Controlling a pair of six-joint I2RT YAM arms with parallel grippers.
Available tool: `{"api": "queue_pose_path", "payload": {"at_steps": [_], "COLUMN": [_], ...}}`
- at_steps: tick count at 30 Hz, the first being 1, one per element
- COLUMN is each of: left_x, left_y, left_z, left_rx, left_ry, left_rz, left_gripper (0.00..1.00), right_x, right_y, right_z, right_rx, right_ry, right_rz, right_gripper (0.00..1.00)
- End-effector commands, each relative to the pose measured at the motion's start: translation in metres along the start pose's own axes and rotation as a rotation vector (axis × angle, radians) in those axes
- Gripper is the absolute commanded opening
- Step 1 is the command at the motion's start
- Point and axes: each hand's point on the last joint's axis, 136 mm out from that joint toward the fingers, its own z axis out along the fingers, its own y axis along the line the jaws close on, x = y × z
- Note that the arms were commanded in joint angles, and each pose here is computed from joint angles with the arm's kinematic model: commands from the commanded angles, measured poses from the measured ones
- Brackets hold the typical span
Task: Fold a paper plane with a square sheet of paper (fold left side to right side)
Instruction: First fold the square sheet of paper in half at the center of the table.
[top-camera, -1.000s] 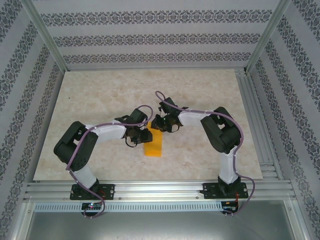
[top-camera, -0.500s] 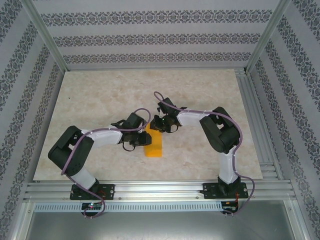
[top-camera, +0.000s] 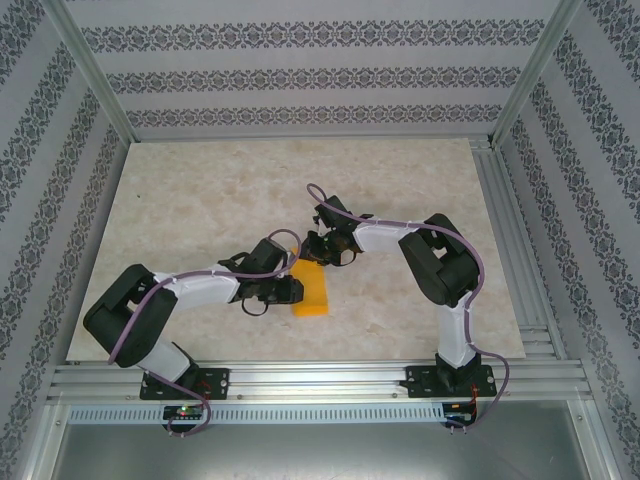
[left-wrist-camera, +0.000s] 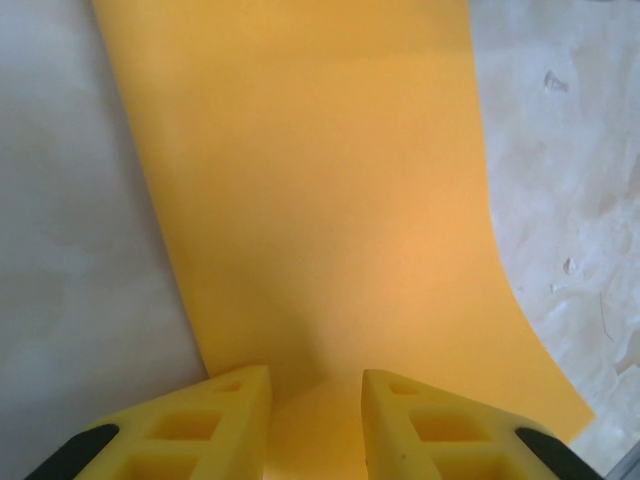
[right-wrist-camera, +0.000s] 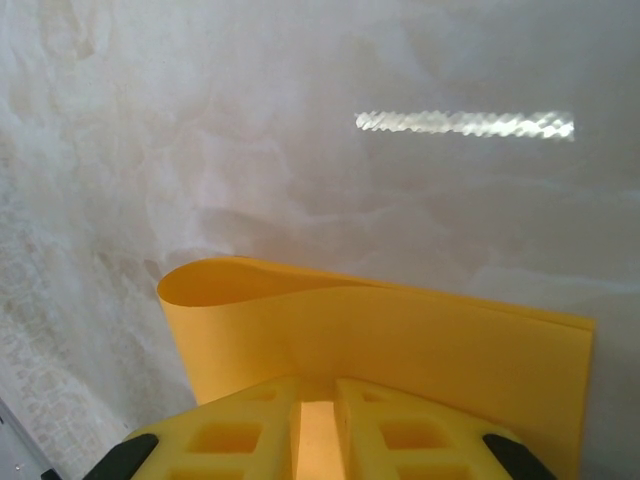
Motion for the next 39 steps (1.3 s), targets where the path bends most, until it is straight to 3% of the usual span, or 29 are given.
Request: {"api": "queue_pose_path", "payload": {"at_steps": [1,18,39], "left_x": [0.033,0.072,0.096], "left_y": [-0.005,-0.012,-0.03], "left_z": [0.004,0.019,0.018], "left_rx": [0.017,-0.016,-0.003], "left_ry": [0.099,0.163,0.179], "left_rz": [-0.009,0.02,0.06], "left_gripper": [0.32,0.32,0.32], "right_x": [0.009,0.009,0.009], "right_y": [-0.04,-0.04,-0.043], "right_z": [0.015,0.015,0.017], "right_rx": [0.137,0.137,0.14], "right_ry": [0.022,0.019,0.02], "right_rz": [0.028,0.026,0.031], "right_gripper": [0.19,0.19,0.19]}}
